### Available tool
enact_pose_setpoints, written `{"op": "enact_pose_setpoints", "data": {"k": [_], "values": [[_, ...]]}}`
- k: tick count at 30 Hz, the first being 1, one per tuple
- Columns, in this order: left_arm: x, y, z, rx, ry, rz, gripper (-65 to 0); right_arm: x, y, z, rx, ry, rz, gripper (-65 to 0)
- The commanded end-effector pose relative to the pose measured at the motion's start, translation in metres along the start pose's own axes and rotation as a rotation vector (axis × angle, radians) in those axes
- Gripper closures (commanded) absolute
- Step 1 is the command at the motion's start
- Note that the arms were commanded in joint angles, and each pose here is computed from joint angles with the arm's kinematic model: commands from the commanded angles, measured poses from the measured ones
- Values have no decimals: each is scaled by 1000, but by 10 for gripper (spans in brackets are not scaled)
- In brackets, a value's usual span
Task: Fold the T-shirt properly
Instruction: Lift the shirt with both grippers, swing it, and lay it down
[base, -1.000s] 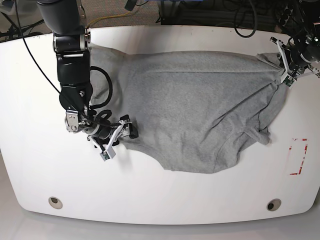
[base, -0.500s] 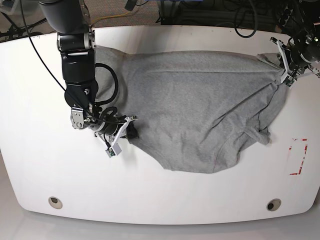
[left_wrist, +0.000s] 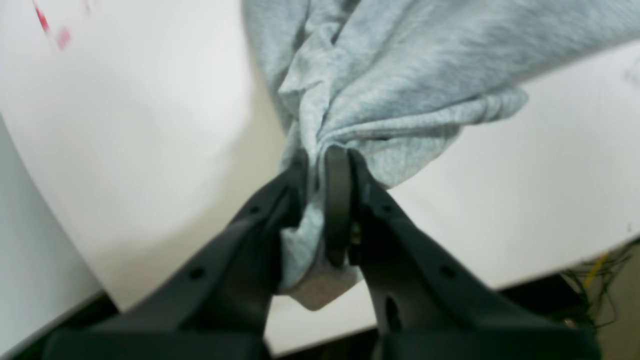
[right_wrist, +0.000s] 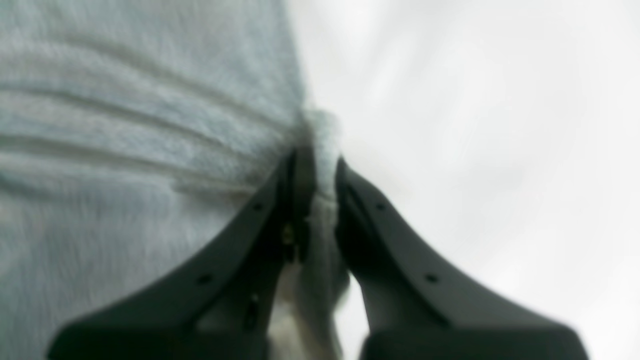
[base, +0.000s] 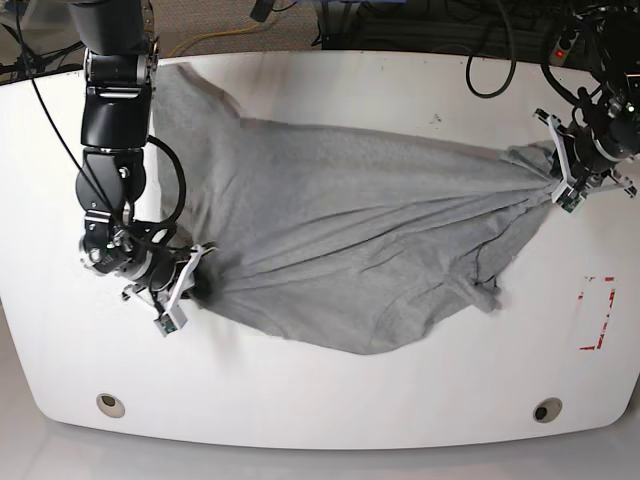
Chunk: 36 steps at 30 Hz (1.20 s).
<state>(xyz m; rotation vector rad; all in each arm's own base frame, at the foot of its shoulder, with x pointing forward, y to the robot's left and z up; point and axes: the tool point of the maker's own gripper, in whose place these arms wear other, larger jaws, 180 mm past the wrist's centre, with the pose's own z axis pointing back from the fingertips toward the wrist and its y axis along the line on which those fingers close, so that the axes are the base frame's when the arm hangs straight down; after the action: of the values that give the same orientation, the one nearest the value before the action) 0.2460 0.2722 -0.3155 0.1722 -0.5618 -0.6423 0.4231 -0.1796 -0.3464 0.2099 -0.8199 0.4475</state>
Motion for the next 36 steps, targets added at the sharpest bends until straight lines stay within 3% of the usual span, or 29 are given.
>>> {"op": "enact_pose_setpoints", "data": {"k": [1, 12, 26, 32, 36], "values": [[32, 21, 8, 56, -68, -56, -3, 40, -26, 23, -72, -77, 49, 0], [147, 73, 40, 205, -312, -134, -3, 128, -82, 78, -218, -194, 148, 0], [237, 144, 133, 451, -577, -147, 0, 239, -120, 168, -368, -315, 278, 0], [245, 164, 154, 555, -576, -145, -1, 262, -110, 197, -424, -356, 358, 0], [247, 164, 156, 564, -573, -155, -1, 249, -105, 195, -435, -331, 374, 0]]}}
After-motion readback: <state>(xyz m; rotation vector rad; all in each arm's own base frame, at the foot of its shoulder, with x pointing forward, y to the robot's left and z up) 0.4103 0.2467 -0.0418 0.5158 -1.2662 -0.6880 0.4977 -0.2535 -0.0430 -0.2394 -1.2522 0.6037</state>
